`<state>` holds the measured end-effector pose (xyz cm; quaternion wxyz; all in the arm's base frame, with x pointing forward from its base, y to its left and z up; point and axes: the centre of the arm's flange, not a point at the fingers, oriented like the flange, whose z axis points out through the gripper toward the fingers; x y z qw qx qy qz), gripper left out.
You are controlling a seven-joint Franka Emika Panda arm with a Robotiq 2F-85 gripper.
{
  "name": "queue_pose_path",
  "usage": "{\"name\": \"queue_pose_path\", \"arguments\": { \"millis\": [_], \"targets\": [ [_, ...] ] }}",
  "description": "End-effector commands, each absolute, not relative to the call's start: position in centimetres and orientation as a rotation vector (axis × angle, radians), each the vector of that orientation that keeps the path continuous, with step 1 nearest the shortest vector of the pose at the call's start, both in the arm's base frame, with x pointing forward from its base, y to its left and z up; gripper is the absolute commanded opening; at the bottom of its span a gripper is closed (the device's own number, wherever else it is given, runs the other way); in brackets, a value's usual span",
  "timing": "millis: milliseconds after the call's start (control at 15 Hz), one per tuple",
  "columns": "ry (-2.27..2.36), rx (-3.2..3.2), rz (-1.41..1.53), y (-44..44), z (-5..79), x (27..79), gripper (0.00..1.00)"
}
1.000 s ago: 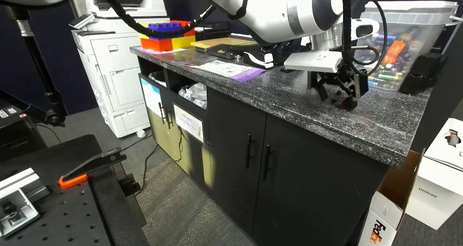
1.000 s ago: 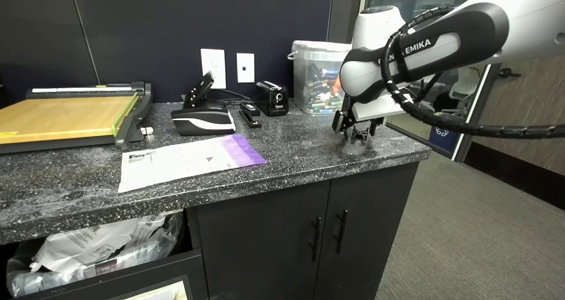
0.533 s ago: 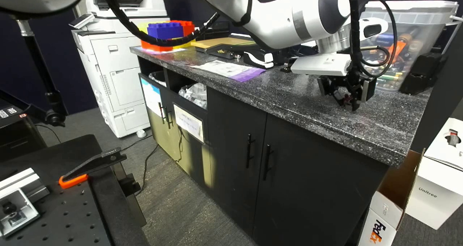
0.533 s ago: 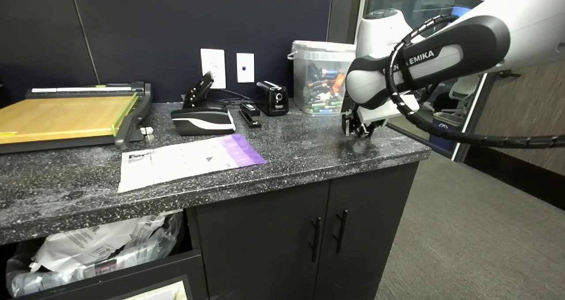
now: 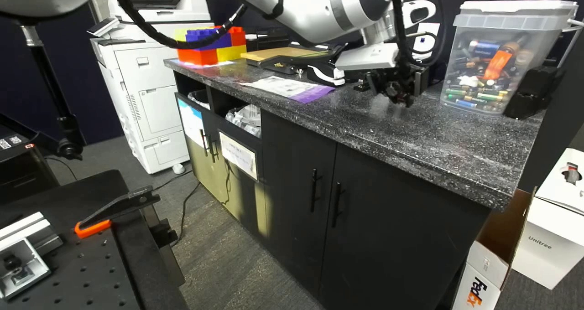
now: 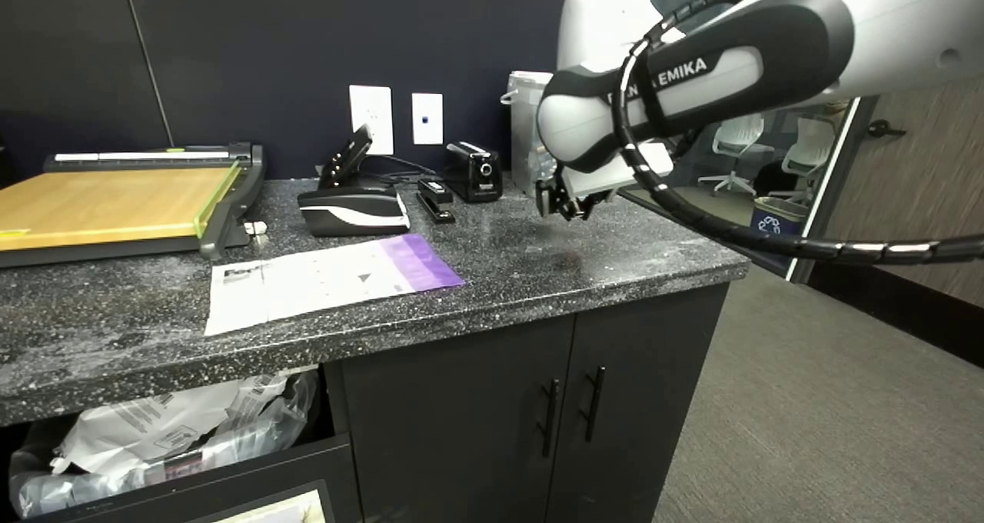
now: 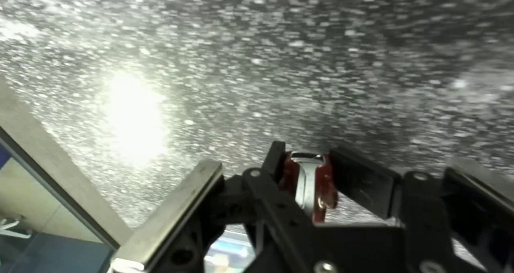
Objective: Move the staple remover to the left
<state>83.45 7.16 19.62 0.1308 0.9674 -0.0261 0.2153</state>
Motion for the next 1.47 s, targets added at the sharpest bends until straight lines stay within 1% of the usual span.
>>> {"name": "queue_pose_path", "arguments": {
  "millis": [0,133,267,867,1133,1200,1267,1400],
  "targets": [
    [0.003,2.908,0.569,14.9,20.8,87.7,0.08],
    [0.027,2.942,0.542,17.4,21.0,87.2,0.08],
    [0.012,2.971,0.489,18.1,21.0,86.8,0.08],
    [-0.070,3.212,0.186,15.1,18.8,86.7,0.08],
    [-0.143,3.214,0.038,14.1,18.0,86.7,0.08],
    [-0.157,3.209,0.008,14.0,18.1,86.6,0.58],
    [-0.164,3.204,-0.016,13.9,18.3,86.5,0.60],
    [-0.170,3.195,-0.055,14.1,19.0,86.4,0.73]
  ]
}}
